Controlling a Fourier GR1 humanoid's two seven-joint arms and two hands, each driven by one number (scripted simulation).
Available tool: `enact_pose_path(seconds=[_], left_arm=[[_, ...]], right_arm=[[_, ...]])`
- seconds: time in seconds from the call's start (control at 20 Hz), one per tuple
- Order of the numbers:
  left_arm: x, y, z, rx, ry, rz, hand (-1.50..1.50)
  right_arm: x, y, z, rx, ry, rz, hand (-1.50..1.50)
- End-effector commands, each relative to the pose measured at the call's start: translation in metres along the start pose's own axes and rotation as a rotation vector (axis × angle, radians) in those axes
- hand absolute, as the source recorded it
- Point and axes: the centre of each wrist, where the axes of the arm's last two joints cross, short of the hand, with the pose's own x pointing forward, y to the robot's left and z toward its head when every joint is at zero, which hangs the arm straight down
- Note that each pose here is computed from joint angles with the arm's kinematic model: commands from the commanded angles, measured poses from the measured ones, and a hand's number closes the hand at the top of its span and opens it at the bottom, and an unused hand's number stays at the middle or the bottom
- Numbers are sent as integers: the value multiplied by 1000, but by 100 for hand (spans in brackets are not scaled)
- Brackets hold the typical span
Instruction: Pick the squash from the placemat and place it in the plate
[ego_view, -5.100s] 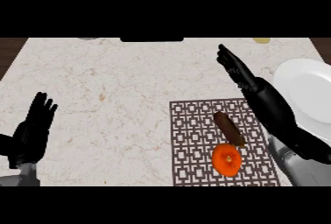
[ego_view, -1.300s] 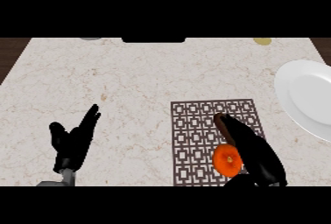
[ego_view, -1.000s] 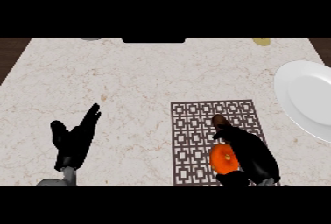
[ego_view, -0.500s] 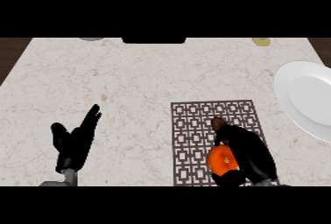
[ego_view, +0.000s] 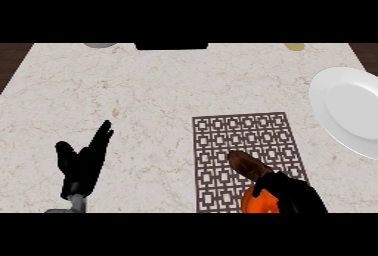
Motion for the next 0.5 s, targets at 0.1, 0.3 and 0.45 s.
enact_pose_path(seconds=[0.1, 0.3, 0.45], left_arm=[[-18, 1, 8, -26, 46, 11, 0], [-12, -23, 0, -26, 66, 15, 0], [-7, -11, -1, -15, 55, 32, 0]], right_arm=[[7, -37, 22, -280, -20, -80, 150], [2, -51, 28, -396, 60, -188, 150], [-23, -57, 16, -491, 151, -283, 150]])
